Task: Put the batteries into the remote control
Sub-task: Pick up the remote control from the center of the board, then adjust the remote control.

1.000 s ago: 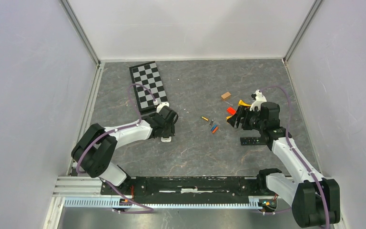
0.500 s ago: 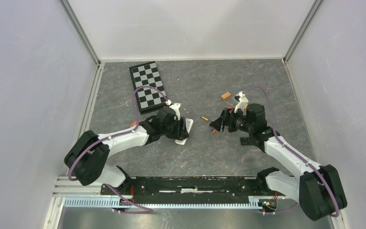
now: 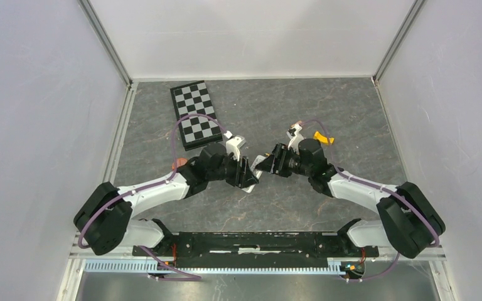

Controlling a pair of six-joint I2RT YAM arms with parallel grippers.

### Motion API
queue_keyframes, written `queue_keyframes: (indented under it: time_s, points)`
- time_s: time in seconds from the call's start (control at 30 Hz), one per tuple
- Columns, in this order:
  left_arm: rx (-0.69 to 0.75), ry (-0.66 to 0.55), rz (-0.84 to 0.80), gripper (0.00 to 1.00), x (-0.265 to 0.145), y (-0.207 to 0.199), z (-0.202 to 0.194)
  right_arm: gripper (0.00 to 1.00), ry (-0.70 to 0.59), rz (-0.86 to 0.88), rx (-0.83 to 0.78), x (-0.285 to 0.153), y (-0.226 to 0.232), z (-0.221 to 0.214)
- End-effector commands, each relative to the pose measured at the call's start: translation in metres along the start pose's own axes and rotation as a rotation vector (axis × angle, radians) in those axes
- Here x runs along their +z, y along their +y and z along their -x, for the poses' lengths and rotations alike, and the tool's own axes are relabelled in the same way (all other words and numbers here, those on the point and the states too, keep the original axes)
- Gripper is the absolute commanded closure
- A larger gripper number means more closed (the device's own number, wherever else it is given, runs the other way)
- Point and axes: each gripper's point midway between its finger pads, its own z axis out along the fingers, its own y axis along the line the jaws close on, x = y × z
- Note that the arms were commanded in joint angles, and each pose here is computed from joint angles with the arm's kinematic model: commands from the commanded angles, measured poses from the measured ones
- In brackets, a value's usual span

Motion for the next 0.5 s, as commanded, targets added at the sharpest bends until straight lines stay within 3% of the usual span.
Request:
queue_keyframes:
  time_s: [0.0,0.13,0.23,0.37,0.43,0.47]
  points:
    - [0.112,-0.069,-0.062,0.73,-0.005,-0.015,0.016,0.40,-0.099,0.038,0.078,0.008,0.023,0.025]
    - [0.140,-0.078,-0.059,0.72,-0.005,-0.015,0.018,0.48,-0.120,0.005,0.109,0.013,0.019,0.028]
    - [0.161,-0.088,-0.054,0.66,-0.006,-0.015,0.021,0.68,-0.136,-0.003,0.130,0.015,0.021,0.031]
    - [0.187,-0.138,-0.005,0.30,-0.010,-0.010,0.033,0.87,-0.183,-0.031,0.150,0.013,0.023,0.044]
    - [0.195,-0.181,0.050,0.16,-0.014,-0.003,0.043,0.91,-0.214,-0.062,0.153,0.011,0.023,0.053]
    - [0.205,-0.203,0.071,0.04,-0.018,-0.002,0.049,0.92,-0.231,-0.079,0.155,0.010,0.022,0.058]
